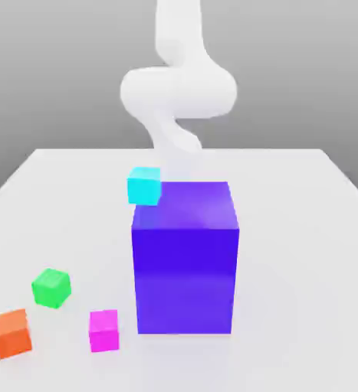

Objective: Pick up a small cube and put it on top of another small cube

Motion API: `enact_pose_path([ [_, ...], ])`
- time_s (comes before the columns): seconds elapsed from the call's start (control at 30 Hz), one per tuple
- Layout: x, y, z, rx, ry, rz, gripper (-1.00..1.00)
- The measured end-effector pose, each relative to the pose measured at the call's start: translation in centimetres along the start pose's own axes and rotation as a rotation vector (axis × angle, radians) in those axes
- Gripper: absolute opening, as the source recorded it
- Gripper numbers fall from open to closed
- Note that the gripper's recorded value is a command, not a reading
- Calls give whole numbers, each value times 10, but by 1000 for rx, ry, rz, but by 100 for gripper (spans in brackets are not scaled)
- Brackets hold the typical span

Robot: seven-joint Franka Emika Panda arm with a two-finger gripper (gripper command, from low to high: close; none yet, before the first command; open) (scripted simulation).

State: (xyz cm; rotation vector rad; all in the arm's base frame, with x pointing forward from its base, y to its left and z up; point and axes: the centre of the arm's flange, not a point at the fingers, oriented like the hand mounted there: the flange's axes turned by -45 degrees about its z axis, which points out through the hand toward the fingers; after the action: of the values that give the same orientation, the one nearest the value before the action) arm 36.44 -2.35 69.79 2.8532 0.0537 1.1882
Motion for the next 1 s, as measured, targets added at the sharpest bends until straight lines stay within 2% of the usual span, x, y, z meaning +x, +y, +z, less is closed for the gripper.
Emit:
enact_pose_path([
  [0.3, 13, 52, 87, -242, -58, -599, 0],
  [0.53, 6, 77, 158, -352, -162, -1146, 0],
  [0.77, -21, 91, 230, -357, -280, -1732, 0],
  [1.0, -73, 103, 297, -241, -367, -2330, 0],
])
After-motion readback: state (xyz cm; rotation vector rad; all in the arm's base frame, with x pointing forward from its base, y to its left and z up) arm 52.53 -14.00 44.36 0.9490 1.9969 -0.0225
